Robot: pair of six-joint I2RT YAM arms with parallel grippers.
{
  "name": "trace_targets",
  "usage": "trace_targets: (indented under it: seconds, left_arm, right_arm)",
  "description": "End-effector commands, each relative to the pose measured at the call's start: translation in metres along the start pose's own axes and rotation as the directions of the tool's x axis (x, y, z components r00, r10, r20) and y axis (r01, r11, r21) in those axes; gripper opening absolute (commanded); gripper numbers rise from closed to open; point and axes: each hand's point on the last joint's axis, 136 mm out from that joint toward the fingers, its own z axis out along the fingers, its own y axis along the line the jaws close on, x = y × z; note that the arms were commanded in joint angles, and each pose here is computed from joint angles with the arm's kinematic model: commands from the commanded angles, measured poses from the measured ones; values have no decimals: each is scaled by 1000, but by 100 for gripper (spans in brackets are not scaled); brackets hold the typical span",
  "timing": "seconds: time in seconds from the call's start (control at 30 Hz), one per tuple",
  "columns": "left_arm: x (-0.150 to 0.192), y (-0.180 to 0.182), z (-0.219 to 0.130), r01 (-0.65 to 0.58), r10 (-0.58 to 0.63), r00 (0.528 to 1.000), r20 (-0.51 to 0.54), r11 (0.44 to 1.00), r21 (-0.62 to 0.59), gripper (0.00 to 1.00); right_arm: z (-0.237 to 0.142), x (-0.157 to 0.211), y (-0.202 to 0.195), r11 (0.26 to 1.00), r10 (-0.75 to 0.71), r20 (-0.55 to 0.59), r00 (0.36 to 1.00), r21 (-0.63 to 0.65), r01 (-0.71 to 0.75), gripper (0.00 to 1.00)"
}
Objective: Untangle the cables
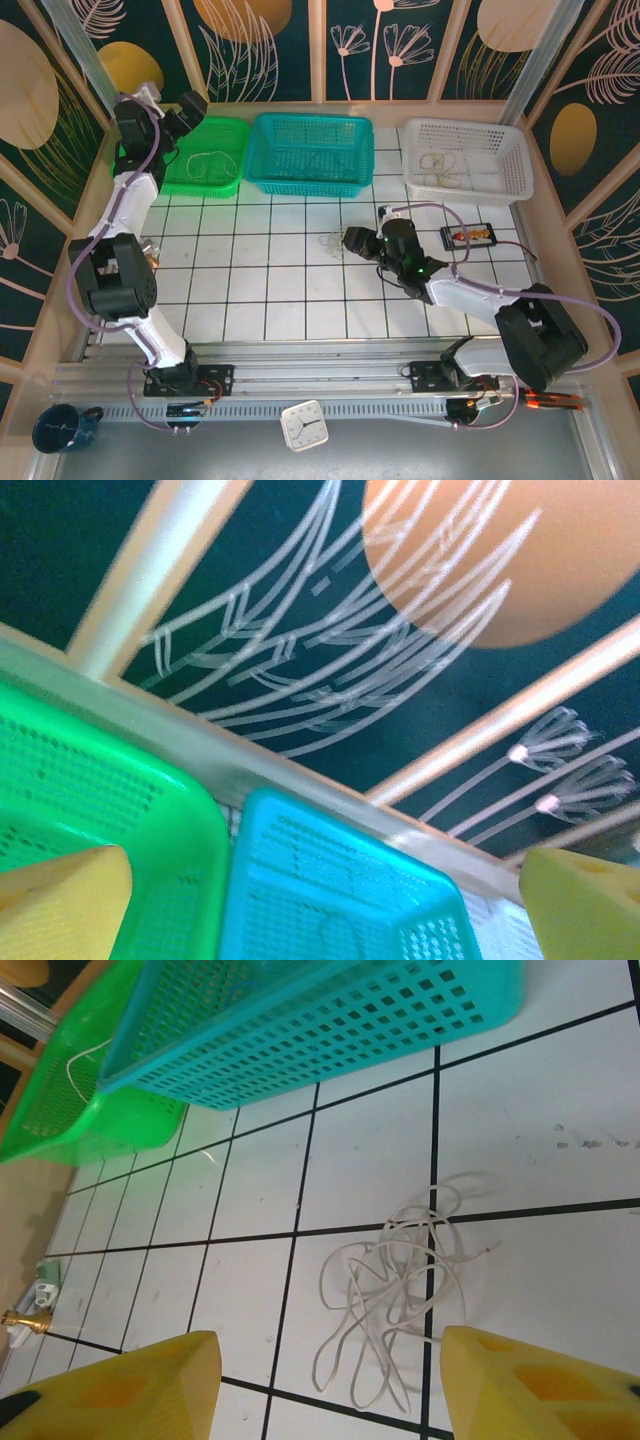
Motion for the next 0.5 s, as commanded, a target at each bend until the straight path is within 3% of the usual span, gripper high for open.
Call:
trace_targets:
  seconds: [0.0, 0.47]
  left_arm:
    - [10, -40, -24, 16, -13, 1000, -22, 991, 134, 99]
    - [217, -47, -92, 102, -78, 962, -263, 992, 77, 99]
  right_arm:
    - [7, -3, -5, 999, 14, -6, 1000, 42, -14, 60]
    - [47, 23, -4, 999, 25, -135, 990, 42, -20, 59]
